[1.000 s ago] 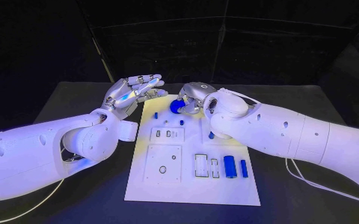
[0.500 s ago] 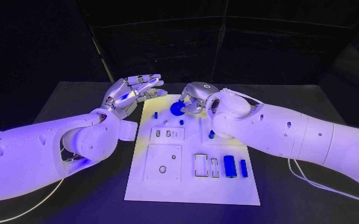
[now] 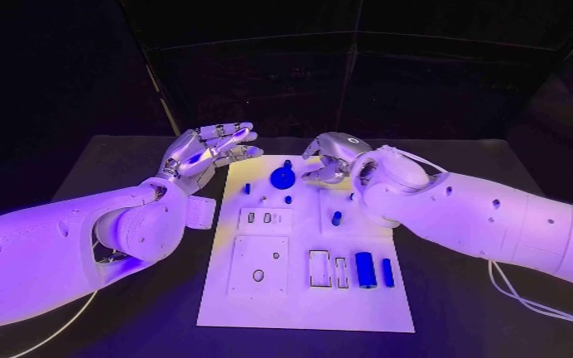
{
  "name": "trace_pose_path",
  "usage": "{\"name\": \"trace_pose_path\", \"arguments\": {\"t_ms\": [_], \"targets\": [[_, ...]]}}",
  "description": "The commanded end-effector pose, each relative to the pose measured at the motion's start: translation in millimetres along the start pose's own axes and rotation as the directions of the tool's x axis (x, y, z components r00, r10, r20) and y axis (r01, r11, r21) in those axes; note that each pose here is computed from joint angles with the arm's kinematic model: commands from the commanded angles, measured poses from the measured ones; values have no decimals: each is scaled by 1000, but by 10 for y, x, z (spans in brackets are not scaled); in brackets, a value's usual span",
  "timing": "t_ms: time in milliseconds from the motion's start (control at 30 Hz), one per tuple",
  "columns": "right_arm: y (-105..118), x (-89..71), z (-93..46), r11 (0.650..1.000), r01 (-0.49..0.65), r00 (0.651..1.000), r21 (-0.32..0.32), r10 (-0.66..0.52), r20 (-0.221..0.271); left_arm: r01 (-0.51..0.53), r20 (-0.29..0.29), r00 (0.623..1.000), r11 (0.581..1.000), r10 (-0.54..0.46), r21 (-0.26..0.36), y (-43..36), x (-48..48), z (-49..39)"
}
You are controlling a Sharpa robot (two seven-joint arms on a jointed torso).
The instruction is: Assemble the parts on the task board
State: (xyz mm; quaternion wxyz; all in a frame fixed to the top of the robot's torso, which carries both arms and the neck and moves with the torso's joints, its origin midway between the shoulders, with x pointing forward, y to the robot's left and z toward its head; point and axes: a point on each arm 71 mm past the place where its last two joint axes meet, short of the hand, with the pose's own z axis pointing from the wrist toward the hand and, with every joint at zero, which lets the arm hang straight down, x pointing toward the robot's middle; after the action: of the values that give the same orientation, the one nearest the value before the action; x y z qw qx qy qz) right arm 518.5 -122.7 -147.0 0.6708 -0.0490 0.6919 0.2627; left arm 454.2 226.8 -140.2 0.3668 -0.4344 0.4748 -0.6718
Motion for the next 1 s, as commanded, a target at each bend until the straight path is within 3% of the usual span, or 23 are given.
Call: {"name": "trace_pose_path", "arguments": {"t_ms": [33,233,400,533,1000], "targets": [[-117,-86,-116,975,-190,982,-112,189,-16,3,-14,1000,1000,-2,12,-15,3,7],[-554,-233,-341,957,-258,966,-133,256,-32,2,-8,1000,1000,-2,13,-12,-21,21],[-938,-347,-483,961,-259,965,-94,261,2,3,-8,1000,1000,-3,13,-3,-23,36],[-1128,-331,-536,965,-256,966,-55,257,15,1,-6,1000,1000,-1,12,5,-31,49],[-1298,-119,-561,963,-271,962,0,270,-24,-5,3,1000,1000,5,13,24,-70,86]]}}
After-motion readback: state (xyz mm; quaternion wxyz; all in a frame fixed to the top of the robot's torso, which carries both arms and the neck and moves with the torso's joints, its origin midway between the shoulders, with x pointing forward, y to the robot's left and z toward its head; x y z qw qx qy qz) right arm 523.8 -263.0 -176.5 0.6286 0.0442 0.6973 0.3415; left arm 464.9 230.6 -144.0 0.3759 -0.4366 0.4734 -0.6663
